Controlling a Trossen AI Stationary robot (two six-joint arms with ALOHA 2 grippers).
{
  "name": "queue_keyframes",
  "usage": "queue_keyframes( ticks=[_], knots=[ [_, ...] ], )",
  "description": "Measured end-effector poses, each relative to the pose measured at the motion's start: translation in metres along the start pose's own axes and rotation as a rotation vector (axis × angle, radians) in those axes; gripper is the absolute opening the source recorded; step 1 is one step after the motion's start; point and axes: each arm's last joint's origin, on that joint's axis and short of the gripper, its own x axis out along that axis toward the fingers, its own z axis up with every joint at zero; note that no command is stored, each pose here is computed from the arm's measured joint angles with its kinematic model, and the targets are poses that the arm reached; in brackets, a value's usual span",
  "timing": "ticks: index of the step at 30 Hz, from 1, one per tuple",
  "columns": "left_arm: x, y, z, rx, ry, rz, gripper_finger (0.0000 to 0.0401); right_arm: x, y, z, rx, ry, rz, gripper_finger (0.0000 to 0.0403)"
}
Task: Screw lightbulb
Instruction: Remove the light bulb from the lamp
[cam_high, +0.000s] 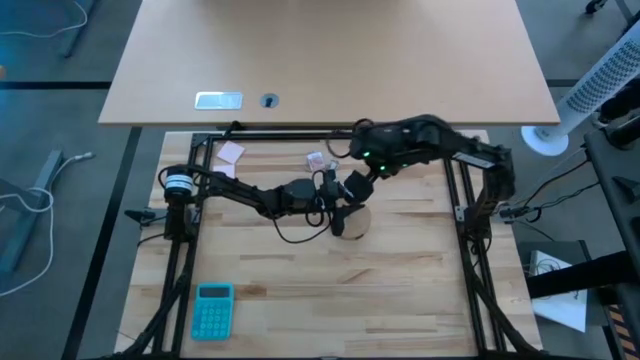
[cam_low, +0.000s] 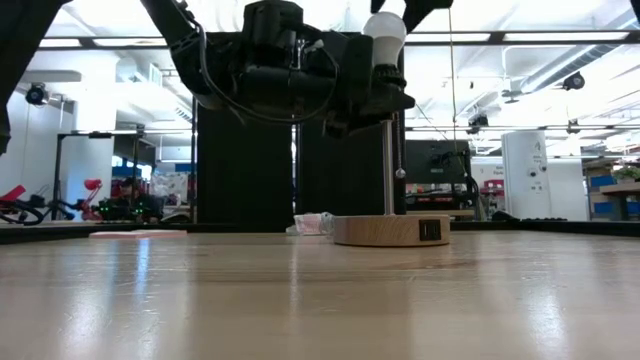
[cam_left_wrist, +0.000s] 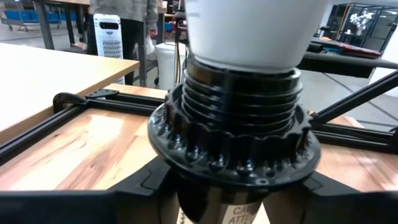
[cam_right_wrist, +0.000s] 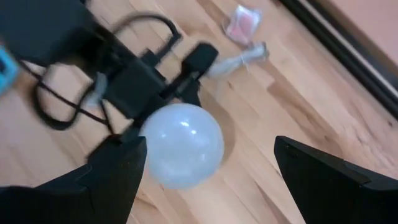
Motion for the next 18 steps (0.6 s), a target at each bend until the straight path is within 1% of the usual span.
queue_keyframes(
  ticks=[4,9,15,18],
  knots=[
    [0.0000,0.0001,-0.0005,0.007,0.005,0.002,0.0142,0.0080,0.0026,0.0008,0.002,0.023,-0.008,0.0348],
    [0.0000,0.0002,-0.0010,0.004,0.011,0.003,0.0143,0.0087,0.0024,0.0011,0.013,0.027,-0.005,0.0348],
    [-0.0002,0.0002,-0.0009,0.001,0.015,0.004,0.0143,0.0017,0.0015,-0.0003,-0.011,0.049,0.056,0.0348],
    [-0.0002,0.0003,-0.0009,0.001,0.016,0.004,0.0143,0.0010,0.0013,-0.0006,-0.004,0.052,0.061,0.0349]
  ],
)
